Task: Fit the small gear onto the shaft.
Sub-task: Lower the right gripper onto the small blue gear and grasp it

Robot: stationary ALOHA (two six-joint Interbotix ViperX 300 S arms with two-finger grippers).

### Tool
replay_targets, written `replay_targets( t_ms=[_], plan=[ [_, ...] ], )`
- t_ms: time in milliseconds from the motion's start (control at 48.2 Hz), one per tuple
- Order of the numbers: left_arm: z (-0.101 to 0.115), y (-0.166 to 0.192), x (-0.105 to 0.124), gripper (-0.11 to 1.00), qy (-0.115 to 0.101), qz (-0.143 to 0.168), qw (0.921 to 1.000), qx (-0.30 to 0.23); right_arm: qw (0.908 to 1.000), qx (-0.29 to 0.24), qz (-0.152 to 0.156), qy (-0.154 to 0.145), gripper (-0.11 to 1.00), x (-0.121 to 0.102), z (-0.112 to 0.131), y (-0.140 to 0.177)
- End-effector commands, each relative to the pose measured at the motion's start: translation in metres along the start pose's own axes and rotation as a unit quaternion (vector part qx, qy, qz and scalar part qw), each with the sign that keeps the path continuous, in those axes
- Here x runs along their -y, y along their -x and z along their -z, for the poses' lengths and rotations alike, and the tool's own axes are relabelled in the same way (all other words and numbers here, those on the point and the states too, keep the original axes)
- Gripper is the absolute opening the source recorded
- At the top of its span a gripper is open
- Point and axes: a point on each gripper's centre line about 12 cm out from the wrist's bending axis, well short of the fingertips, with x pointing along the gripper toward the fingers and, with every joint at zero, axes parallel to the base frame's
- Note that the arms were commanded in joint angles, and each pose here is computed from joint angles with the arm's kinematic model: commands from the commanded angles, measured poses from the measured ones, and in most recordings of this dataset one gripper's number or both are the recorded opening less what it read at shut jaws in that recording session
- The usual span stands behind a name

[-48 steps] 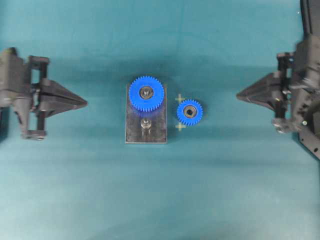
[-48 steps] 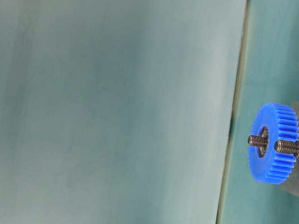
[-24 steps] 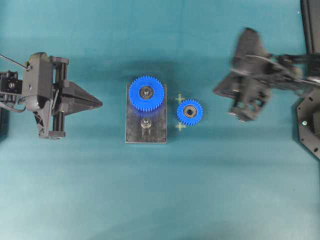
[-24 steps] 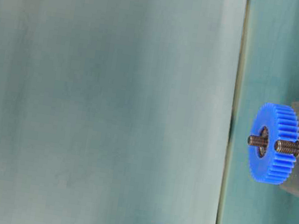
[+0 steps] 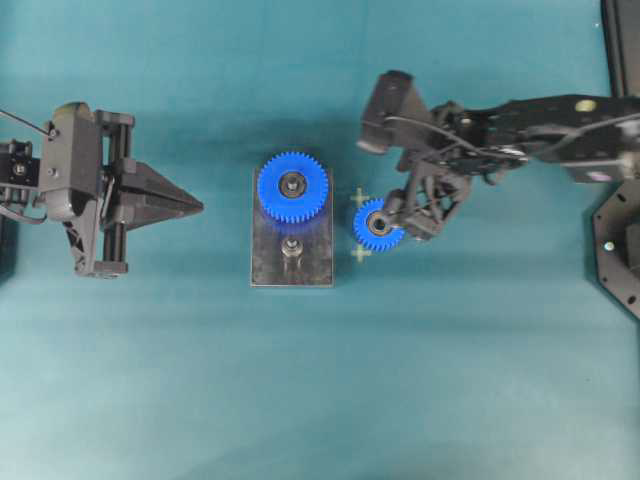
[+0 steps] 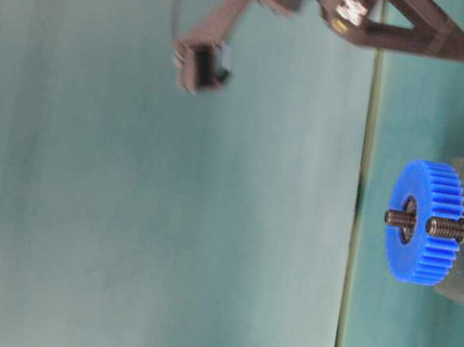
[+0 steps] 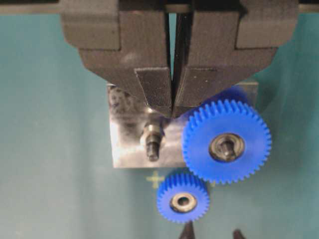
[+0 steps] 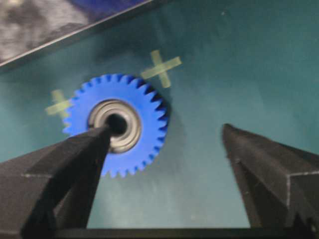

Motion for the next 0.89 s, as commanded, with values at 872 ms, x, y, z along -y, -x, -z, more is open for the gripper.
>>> replay_targets(
  t_ms=[872],
  plan=[
    [-0.005, 0.002, 0.0, 0.0, 0.0, -0.001, 0.9999, 0.012, 0.9974, -0.071, 0.009, -0.003, 0.92, -0.001, -0.012, -0.03]
  ],
)
